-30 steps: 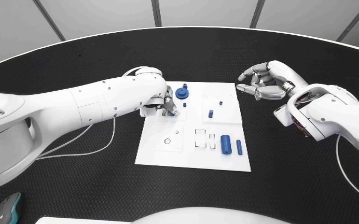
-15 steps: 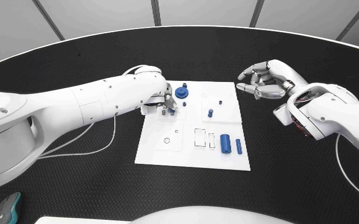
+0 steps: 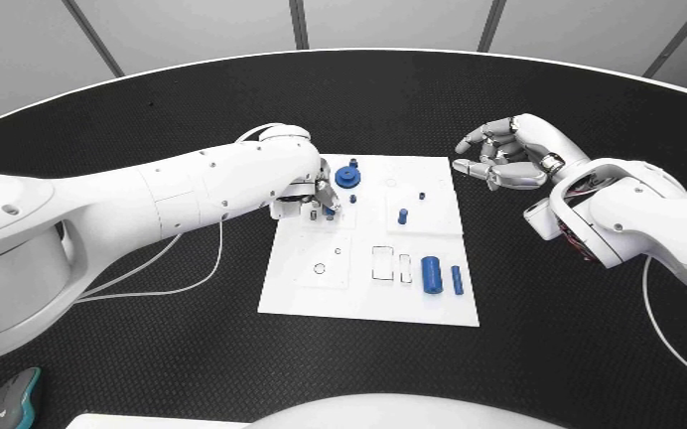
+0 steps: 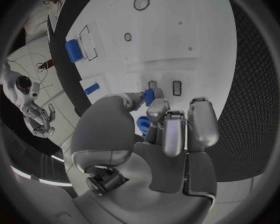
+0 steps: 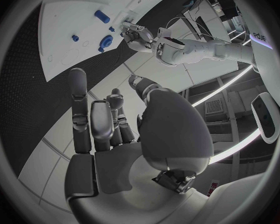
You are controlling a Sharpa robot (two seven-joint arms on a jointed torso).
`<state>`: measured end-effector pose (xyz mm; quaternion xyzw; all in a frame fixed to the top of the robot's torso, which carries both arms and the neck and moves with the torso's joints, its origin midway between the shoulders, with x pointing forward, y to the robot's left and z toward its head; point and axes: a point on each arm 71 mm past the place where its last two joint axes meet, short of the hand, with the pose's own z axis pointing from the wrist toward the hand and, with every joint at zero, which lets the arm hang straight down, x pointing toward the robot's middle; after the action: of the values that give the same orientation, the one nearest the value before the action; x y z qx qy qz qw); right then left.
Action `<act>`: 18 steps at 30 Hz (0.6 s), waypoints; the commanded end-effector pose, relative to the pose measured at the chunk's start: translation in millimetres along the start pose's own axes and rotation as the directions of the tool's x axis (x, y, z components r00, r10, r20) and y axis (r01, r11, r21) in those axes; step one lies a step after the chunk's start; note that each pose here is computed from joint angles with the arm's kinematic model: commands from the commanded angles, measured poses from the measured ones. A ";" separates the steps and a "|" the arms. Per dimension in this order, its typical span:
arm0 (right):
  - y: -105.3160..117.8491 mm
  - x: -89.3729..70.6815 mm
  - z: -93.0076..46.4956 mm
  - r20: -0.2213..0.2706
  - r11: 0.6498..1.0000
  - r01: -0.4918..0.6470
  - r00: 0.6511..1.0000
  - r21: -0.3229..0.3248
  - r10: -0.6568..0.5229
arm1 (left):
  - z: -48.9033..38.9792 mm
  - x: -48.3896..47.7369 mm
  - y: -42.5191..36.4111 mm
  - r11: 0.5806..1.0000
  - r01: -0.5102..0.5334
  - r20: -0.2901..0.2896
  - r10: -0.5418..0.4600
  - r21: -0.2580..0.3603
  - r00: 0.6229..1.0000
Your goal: Assemble the parts on the task board
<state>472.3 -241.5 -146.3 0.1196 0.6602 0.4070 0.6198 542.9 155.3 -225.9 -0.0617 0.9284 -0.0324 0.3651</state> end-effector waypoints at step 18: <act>-0.5 0.0 0.3 -0.002 1.000 0.000 1.000 0.001 0.000 | -2.0 -1.5 7.6 0.999 0.034 0.034 -0.033 -0.022 0.999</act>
<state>472.7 -241.7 -146.5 0.1193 0.6610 0.4067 0.6193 542.4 161.3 -224.0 -0.0779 0.9207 -0.0371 0.3807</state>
